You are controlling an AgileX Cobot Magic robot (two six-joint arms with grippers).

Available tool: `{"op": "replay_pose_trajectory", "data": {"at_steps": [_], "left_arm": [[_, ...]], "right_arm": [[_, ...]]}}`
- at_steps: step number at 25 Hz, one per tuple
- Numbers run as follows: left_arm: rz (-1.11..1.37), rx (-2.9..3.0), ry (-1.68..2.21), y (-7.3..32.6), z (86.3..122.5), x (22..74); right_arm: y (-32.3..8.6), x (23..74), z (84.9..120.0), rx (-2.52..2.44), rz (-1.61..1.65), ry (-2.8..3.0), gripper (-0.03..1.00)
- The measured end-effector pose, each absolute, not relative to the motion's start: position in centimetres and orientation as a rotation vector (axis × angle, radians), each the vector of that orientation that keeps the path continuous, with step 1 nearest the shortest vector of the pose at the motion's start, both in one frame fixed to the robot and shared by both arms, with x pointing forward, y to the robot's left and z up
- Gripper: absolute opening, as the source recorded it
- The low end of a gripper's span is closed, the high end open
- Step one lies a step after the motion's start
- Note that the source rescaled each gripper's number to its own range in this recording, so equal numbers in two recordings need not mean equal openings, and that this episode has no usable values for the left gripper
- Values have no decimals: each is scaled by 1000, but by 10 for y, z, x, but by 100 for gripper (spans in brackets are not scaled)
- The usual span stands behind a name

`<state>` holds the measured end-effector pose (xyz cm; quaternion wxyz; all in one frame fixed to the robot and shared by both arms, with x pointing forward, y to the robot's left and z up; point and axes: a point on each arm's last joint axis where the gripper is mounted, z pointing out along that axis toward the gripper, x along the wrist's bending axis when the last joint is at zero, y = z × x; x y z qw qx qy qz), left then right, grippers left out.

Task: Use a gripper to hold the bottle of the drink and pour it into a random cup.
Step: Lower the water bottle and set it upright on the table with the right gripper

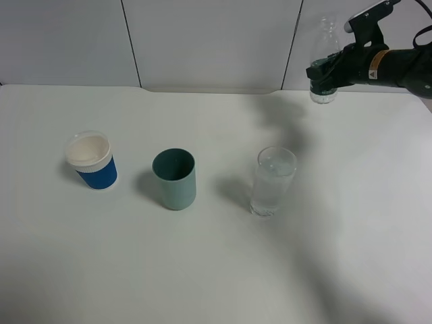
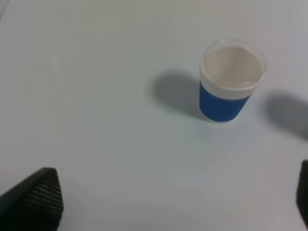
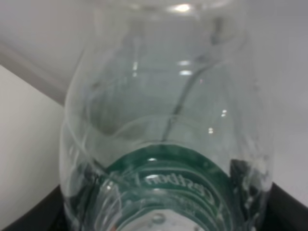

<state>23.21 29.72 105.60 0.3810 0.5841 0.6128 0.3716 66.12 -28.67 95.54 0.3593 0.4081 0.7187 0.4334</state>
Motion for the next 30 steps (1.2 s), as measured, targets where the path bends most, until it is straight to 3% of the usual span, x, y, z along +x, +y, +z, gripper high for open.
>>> {"op": "replay_pose_trajectory", "data": {"at_steps": [8,18,30], "left_arm": [[948,1491,1564,297,1056,232],[948,1491,1564,297,1056,232],[948,1491,1564,297,1056,232]], "right_arm": [[-289,663,941,1098,1106,1868,1],[-265,648,923,913,1535,1804,1],[-252,636,900,803,1606,2014,1]]}}
